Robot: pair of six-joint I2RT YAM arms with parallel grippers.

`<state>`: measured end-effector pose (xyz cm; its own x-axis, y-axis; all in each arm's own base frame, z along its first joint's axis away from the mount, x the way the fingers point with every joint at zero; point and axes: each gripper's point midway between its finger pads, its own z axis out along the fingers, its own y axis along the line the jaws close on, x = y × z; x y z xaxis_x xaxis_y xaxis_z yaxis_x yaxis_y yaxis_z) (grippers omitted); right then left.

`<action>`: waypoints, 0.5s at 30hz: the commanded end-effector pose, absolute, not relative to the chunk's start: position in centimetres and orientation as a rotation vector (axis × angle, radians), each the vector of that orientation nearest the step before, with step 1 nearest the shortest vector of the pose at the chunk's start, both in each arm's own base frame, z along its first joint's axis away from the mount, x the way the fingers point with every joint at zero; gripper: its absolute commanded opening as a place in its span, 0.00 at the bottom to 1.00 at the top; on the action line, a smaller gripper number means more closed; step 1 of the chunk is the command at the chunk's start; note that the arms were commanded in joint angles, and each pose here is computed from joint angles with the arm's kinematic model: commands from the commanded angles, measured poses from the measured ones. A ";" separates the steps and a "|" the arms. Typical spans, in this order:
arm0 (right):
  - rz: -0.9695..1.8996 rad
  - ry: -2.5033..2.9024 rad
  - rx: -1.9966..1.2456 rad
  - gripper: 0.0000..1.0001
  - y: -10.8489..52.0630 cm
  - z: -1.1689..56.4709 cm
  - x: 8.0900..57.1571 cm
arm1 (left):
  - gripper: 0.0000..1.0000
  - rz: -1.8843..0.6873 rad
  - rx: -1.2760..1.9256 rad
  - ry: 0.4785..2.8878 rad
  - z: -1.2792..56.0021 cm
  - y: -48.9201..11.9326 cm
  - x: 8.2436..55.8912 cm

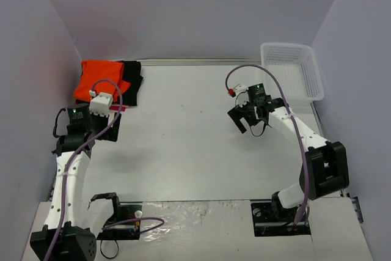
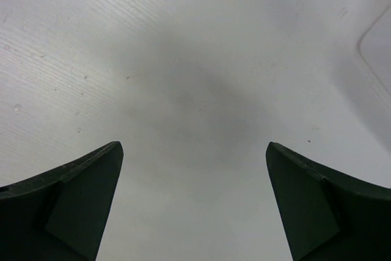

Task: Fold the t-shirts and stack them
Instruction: Put the neatly folded tshirt into the corner of the board with the left arm

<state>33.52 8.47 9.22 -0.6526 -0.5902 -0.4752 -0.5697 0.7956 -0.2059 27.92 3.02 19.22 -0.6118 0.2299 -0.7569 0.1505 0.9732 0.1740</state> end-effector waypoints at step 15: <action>-0.105 2.344 -0.681 1.00 6.9 13.4 35.1 | 0.94 0.073 0.271 2.095 21.3 2.4 27.7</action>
